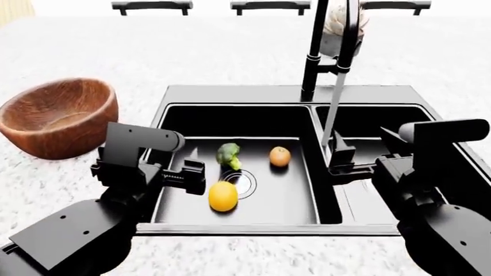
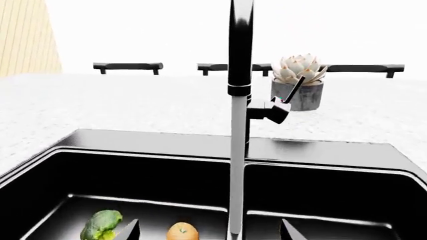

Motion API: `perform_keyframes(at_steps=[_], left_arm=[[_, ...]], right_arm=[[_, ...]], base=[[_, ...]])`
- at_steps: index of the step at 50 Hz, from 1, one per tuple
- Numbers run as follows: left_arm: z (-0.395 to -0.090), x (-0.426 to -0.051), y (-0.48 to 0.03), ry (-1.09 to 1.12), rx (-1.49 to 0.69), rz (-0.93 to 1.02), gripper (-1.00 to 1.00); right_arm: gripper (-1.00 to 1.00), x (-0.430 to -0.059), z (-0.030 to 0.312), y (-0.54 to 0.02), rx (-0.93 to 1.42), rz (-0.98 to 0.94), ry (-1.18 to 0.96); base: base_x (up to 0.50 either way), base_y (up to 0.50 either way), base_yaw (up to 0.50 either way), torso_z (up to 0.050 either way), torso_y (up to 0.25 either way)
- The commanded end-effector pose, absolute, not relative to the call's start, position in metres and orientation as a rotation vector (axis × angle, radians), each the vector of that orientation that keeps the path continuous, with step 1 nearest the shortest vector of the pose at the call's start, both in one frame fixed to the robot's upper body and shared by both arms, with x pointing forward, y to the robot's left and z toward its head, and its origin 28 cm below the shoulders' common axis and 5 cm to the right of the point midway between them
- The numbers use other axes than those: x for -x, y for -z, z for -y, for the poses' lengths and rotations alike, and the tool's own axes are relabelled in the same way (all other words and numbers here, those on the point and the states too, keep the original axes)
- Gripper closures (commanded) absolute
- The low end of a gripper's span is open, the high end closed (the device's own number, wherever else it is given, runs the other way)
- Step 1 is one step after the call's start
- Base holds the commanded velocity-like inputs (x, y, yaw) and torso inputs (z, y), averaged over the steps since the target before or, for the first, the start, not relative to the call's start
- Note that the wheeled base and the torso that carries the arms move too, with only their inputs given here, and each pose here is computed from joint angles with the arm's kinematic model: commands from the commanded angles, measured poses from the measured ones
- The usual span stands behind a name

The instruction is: Pick the oranges and tangerines from the sink and place them in one bowl. Place the broccoli in the other bowl. Then turn off the sink faucet.

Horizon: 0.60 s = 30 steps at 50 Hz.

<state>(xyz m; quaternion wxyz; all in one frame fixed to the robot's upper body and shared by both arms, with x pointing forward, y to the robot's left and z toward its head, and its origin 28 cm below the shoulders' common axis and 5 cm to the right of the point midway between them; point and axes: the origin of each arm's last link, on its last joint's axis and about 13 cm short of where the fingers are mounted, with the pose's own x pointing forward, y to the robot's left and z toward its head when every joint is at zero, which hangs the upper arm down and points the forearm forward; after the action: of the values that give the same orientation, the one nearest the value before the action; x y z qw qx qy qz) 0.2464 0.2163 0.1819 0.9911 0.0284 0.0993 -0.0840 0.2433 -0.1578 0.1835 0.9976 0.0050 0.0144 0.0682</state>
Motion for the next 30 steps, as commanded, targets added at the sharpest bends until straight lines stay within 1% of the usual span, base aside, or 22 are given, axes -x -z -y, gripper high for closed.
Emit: perform_keyframes(at_steps=[1,8,14,27,30], left_arm=[[-0.215,-0.245,-0.179,0.183,-0.052,-0.222,-1.00],[-0.215,-0.245,-0.177,0.184,-0.055,-0.228,-1.00],[-0.214,-0.244,-0.175,0.184,-0.055,-0.235,-1.00],[-0.212,-0.243,-0.169,0.216,-0.060,-0.275,-1.00],[-0.206,-0.239,-0.171,0.305,0.007,-0.344,-1.00]], right_arm=[[-1.00,-0.242,0.159,-0.182,-0.015,-0.035,-0.136],[-1.00,-0.240,0.159,-0.178,-0.017,-0.039,-0.138],[-1.00,-0.238,0.160,-0.174,-0.017,-0.048,-0.134],[-1.00,-0.234,0.161,-0.172,-0.012,-0.054,-0.121],[-1.00,-0.234,0.161,-0.173,-0.008,-0.060,-0.123]], base=[[0.44,0.00,0.00,0.000,0.000],[0.43,0.00,0.00,0.000,0.000],[0.29,0.00,0.00,0.000,0.000],[0.03,0.00,0.00,0.000,0.001],[0.00,0.00,0.00,0.000,0.000]])
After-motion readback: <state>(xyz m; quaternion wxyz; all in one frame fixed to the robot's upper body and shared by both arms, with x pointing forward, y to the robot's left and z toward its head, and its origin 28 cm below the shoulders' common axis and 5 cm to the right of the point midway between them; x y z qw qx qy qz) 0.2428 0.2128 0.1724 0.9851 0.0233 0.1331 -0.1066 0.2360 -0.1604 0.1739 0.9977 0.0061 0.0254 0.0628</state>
